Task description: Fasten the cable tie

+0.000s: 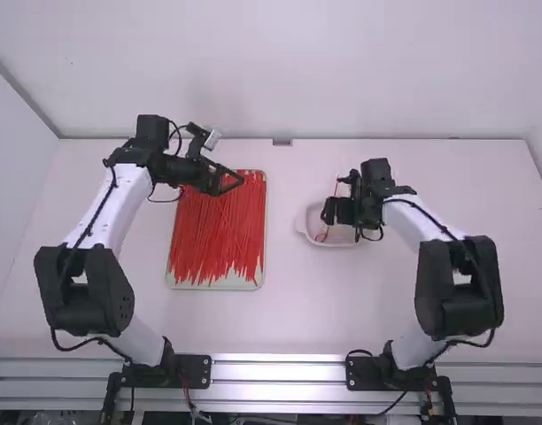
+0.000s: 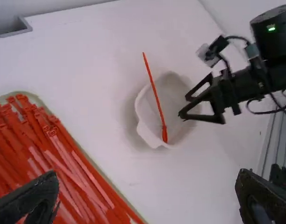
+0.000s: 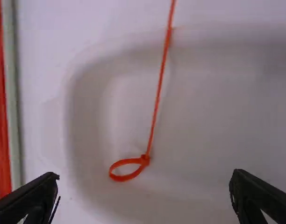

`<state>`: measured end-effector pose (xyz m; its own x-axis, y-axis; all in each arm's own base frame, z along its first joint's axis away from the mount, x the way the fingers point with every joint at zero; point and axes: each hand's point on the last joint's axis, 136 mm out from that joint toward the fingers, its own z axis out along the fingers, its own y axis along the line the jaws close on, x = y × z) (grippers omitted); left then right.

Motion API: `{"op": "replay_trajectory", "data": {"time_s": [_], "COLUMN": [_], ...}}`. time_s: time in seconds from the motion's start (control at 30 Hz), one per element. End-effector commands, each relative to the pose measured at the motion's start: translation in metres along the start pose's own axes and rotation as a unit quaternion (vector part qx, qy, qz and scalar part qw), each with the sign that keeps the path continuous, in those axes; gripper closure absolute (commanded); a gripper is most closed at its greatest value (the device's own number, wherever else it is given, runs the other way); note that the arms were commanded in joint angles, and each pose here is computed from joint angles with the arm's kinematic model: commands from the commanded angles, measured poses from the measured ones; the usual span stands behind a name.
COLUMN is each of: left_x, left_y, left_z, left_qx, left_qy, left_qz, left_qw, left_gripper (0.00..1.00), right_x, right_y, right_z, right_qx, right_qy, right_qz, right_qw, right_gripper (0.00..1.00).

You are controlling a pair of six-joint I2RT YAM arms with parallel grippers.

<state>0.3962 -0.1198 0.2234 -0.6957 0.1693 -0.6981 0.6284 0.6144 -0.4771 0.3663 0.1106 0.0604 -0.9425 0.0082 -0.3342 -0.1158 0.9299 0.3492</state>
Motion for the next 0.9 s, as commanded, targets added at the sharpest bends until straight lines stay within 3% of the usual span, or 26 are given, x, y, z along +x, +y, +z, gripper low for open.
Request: {"op": "replay_trajectory", "data": {"time_s": [0.0, 0.27, 0.5, 0.87], "left_x": [-0.019, -0.017, -0.015, -0.009], "left_y": [-0.018, -0.032, -0.031, -0.036], "left_z": [-0.026, -0.037, -0.035, -0.04], "left_qx": [-0.032, -0.033, -0.032, -0.093], "left_qy": [-0.016, -0.009, -0.01, -0.034], "left_qz": [0.052, 0.039, 0.028, 0.019], "left_qw": [0.998, 0.999, 0.999, 0.995], "left_gripper": [0.01, 0.01, 0.01, 0.15], "right_x": [-0.021, -0.004, 0.011, 0.001], "right_y": [0.013, 0.028, 0.03, -0.033], "right_z": [-0.036, -0.085, -0.103, -0.13], "right_qx": [0.011, 0.021, 0.032, 0.127], "right_qy": [-0.051, -0.064, -0.06, -0.15], "right_qz": [-0.008, -0.011, -0.012, -0.031], "right_qw": [0.999, 0.998, 0.998, 0.98], "right_gripper": [0.02, 0.02, 0.02, 0.16]}}
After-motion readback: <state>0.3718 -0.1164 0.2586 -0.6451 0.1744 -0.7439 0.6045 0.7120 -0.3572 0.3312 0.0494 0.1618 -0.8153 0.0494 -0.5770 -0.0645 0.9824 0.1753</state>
